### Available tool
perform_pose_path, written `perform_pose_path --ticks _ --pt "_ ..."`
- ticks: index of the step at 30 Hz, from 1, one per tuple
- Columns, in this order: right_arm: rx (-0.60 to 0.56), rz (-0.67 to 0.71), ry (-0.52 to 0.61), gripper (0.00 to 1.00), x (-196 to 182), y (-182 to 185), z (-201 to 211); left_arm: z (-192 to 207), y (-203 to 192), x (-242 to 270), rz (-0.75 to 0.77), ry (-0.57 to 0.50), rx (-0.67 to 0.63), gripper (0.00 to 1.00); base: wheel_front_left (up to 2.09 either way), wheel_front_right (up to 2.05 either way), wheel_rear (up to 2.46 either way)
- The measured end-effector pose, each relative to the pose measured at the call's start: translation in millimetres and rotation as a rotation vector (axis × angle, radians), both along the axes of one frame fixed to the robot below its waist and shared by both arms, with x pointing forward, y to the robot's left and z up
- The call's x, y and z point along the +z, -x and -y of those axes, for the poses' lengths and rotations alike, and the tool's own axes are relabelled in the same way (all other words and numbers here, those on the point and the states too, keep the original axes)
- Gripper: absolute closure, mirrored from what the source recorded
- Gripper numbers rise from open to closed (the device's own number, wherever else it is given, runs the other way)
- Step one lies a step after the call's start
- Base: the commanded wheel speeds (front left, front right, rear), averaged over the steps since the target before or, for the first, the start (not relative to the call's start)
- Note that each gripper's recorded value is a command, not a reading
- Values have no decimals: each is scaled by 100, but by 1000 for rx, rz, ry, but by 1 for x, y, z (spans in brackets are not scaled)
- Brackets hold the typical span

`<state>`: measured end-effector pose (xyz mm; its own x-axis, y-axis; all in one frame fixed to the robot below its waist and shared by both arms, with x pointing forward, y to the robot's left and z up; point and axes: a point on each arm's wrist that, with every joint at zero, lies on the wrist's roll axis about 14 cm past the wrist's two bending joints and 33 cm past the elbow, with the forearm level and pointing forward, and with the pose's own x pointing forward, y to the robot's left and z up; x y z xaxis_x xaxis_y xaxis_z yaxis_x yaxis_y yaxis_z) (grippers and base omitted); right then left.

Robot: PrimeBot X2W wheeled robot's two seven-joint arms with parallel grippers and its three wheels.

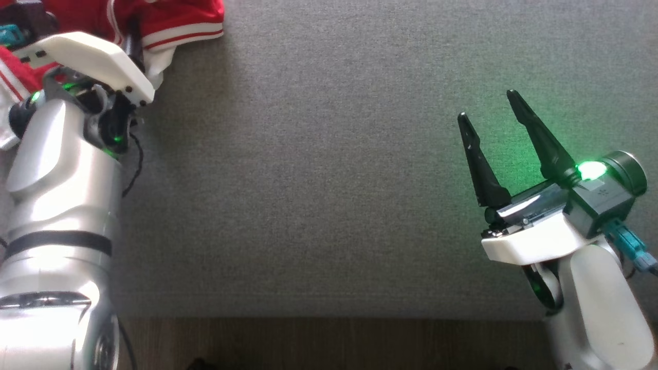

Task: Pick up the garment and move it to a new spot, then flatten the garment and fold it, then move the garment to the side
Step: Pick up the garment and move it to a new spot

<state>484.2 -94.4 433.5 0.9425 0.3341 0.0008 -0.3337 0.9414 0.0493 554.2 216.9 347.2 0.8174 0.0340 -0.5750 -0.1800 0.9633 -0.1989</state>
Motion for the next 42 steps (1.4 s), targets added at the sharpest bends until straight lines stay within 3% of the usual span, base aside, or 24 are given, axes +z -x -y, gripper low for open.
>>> perform_pose_path --ticks 1,2,3,4,15,25,34,42 --pt "-1 0 0 0 0 0 0 1 -1 0 1 1 -5 0 0 0 0" --pt "-1 0 0 0 0 0 1 1 -1 -1 4 1 -8 62 0 0 0" --pt "-2 1 0 0 0 -1 1 3 -1 -1 3 3 -20 62 0 0 0" --pt "-2 3 0 0 0 -1 1 5 -2 -1 2 1 -34 100 0 0 0" --pt "15 58 -10 0 28 5 -6 5 11 34 205 11 -5 100 0 0 0" --pt "0 104 -11 0 63 40 -2 13 22 130 501 61 -10 100 0 0 0" --pt "-48 182 -24 0 100 69 11 70 46 215 719 150 -178 100 0 0 0" --pt "-157 243 -14 0 124 88 49 165 75 237 735 273 -409 100 0 0 0"
